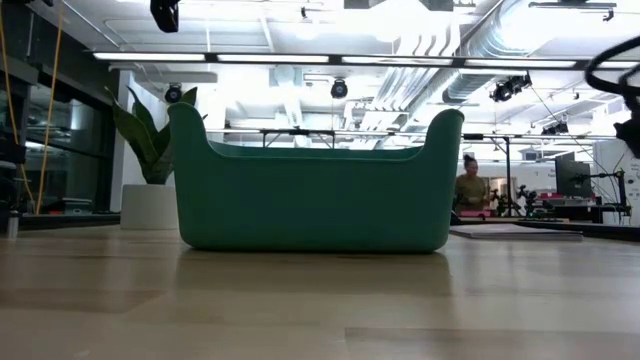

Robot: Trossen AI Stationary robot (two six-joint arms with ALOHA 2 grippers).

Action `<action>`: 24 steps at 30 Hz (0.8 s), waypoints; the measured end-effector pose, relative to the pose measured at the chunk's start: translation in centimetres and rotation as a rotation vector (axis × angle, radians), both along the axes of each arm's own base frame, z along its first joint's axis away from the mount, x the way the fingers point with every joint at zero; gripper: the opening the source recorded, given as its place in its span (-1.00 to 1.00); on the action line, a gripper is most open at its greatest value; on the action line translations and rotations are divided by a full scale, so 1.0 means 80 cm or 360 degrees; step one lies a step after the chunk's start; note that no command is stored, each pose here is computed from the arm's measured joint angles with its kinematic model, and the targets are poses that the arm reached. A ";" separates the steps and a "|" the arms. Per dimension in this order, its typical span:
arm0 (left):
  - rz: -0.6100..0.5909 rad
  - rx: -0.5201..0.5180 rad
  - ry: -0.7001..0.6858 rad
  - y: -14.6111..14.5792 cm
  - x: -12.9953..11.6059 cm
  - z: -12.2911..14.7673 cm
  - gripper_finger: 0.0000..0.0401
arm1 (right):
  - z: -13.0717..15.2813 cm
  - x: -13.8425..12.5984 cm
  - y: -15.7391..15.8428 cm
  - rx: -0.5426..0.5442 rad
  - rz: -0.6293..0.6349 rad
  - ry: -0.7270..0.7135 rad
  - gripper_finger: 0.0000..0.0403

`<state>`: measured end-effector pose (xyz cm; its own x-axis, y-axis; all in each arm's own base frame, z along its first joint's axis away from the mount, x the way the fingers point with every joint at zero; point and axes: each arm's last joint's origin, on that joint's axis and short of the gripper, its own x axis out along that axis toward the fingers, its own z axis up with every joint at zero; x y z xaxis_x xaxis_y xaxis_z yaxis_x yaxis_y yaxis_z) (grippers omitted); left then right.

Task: Pick and place USB-C Cables
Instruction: Put the pink charger cable into the green bin

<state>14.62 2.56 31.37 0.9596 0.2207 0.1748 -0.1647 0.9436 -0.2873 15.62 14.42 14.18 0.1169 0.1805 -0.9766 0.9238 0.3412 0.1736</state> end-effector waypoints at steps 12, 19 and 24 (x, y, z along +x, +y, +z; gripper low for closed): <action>0.0000 -0.0001 0.0000 0.000 0.000 0.000 -0.02 | 0.004 0.051 -0.067 -0.0432 -0.0019 -0.0327 -1.00; -0.0001 0.0000 -0.0001 0.000 0.000 0.000 -0.02 | 0.005 0.070 -0.135 -0.0785 0.0009 -0.0291 -1.00; -0.0001 0.0000 -0.0001 0.000 0.000 0.000 -0.02 | 0.017 0.078 -0.184 -0.0940 0.0064 -0.0334 -1.00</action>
<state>14.62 2.56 31.38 0.9595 0.2203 0.1754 -0.1641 0.9436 -0.2876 21.88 -0.31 15.56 0.3215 -0.3743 -0.8698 0.8748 0.4690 0.1215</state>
